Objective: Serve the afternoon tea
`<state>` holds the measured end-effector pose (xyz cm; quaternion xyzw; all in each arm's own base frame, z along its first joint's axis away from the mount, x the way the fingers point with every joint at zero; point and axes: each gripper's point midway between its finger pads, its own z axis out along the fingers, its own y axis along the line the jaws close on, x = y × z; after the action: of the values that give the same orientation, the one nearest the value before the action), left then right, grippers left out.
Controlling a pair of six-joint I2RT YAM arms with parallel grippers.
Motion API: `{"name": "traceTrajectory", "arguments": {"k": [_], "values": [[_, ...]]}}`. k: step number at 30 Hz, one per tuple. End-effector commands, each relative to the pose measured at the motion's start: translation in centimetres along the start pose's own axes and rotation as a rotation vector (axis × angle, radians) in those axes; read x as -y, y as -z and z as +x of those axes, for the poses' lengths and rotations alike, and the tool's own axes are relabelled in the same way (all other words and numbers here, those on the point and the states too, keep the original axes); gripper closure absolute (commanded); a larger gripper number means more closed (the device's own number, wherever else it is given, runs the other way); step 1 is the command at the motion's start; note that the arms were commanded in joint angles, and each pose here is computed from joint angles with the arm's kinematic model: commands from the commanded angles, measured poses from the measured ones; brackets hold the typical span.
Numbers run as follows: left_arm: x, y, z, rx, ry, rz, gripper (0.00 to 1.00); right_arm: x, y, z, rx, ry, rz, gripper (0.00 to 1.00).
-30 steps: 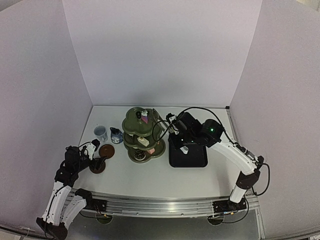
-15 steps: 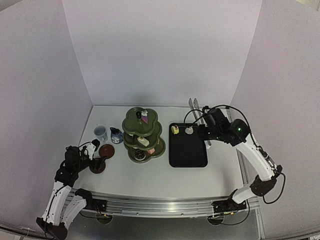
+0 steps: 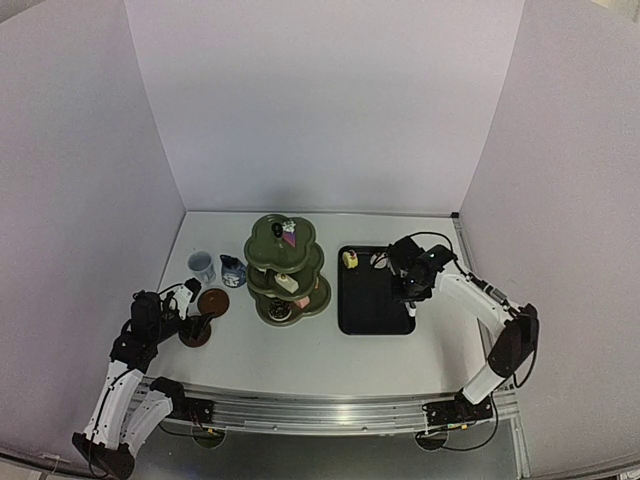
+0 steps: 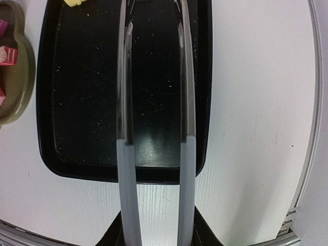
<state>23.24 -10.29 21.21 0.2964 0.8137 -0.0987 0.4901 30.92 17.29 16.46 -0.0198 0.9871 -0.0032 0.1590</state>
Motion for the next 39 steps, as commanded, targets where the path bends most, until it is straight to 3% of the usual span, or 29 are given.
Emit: {"name": "traceTrajectory", "arguments": {"k": [1,12,28,39], "values": [[-0.1,0.0,-0.3,0.009,0.002,0.002,0.18,-1.3,-2.7,-1.1,-0.008,0.015,-0.058,0.69],[-0.1,-0.1,-0.2,0.004,0.003,0.001,0.18,-1.9,-7.3,-1.6,-0.075,0.04,-0.05,0.65],[-0.1,-0.1,-0.3,0.007,0.002,0.0,0.18,-2.3,-9.8,-2.8,-0.091,0.029,-0.011,0.63],[-0.1,-0.1,-0.3,0.009,0.002,0.0,0.18,-1.3,-9.4,0.6,-0.146,-0.026,-0.028,0.49]]}}
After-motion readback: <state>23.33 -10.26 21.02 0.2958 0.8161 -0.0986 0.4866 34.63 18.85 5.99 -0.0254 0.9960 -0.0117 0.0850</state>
